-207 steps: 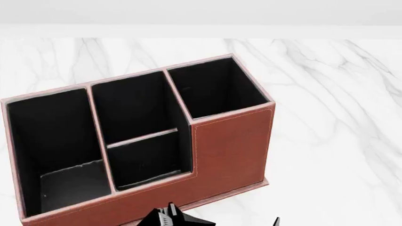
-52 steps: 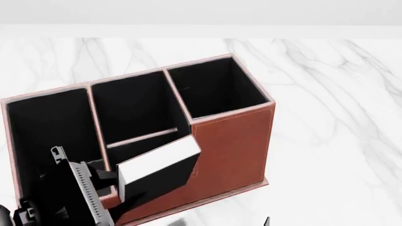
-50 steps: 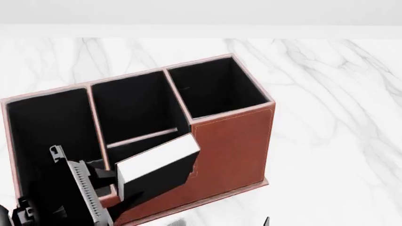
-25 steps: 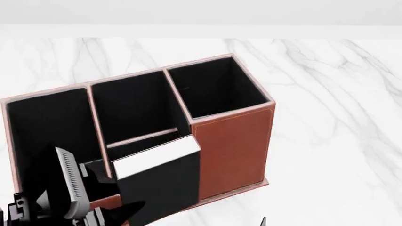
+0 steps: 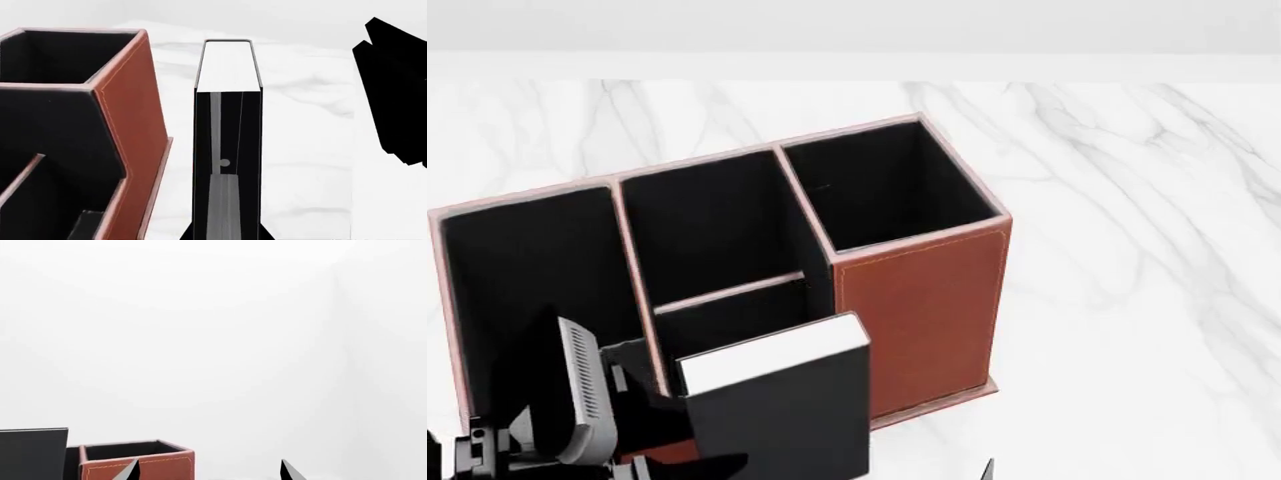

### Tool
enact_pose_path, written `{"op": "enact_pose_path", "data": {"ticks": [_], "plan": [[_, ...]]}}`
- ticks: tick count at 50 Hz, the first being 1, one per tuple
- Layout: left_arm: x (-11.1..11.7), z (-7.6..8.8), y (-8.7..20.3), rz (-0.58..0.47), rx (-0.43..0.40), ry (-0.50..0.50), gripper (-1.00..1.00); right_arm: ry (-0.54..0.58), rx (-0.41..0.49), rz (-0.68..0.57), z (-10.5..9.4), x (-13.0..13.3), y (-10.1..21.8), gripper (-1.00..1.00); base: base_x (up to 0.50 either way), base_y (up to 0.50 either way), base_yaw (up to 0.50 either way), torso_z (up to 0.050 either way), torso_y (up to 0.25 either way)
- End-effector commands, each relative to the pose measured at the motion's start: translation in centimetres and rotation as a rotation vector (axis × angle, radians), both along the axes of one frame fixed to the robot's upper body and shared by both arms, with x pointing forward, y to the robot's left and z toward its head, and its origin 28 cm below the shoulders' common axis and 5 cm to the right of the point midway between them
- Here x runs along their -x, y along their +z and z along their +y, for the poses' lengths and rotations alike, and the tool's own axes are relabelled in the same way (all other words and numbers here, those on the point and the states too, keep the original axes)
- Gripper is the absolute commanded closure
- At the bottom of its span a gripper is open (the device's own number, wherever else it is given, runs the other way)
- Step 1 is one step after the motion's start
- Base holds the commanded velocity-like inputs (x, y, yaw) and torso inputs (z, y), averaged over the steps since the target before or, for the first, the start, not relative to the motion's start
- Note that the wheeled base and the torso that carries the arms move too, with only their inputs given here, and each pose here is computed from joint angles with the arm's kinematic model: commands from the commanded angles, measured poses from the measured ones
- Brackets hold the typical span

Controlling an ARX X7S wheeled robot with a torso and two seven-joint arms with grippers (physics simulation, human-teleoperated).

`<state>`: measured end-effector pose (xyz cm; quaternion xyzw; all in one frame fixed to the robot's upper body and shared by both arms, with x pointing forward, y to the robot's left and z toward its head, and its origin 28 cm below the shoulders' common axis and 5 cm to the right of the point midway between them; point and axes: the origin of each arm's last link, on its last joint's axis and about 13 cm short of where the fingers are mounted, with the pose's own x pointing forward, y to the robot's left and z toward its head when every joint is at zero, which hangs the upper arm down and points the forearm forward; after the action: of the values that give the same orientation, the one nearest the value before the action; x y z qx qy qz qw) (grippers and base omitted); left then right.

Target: Pick up the book and place it in the back compartment of the caddy.

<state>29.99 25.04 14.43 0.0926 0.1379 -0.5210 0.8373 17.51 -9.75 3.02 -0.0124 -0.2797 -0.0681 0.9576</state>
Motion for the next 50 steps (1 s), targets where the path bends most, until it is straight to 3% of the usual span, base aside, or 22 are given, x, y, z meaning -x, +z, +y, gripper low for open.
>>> {"op": "enact_pose_path", "data": {"ticks": [1,2,3,5,13,18,27,37,50], "plan": [[-0.4,-0.4,1.3,-0.006,0.061,0.0,1.0,-0.004,0.002,0.002,0.0,0.0,0.0,-1.0,0.0,0.0,0.0,0.0,0.0],[0.0,-0.6,1.0,-0.021,0.041,-0.012,1.0,0.013,-0.014,-0.016,0.0,0.1,0.0,-1.0,0.0,0.0,0.0,0.0,0.0],[0.1,-0.5,1.2,-0.026,0.113,-0.025,1.0,0.005,-0.004,-0.018,0.0,0.2,0.0,-1.0,0.0,0.0,0.0,0.0,0.0],[0.0,-0.5,1.1,-0.029,0.086,-0.013,1.0,0.009,-0.009,-0.024,0.0,0.3,0.1,-1.0,0.0,0.0,0.0,0.008,0.0],[-0.7,0.0,1.1,0.018,0.153,-0.042,1.0,0.016,-0.003,-0.023,0.0,0.1,-0.1,-1.0,0.0,0.0,0.0,0.0,0.001],[-0.8,0.2,1.2,0.002,0.148,-0.014,1.0,0.019,-0.001,-0.023,0.0,0.1,-0.1,-1.0,0.0,0.0,0.0,0.0,0.002],[-1.0,0.4,1.4,-0.053,0.074,0.058,1.0,0.019,-0.001,-0.025,0.0,0.1,-0.1,-1.0,0.0,0.0,0.0,0.0,0.001],[-1.7,0.9,1.7,-0.1,0.059,0.125,1.0,0.021,0.001,-0.026,0.1,0.2,-0.1,-1.0,0.0,0.0,0.0,0.0,0.001],[-2.8,1.1,2.0,-0.108,0.004,0.137,1.0,0.022,0.004,-0.024,0.1,0.0,-0.3,-1.0,0.0,0.0,0.0,0.0,0.001]]}}
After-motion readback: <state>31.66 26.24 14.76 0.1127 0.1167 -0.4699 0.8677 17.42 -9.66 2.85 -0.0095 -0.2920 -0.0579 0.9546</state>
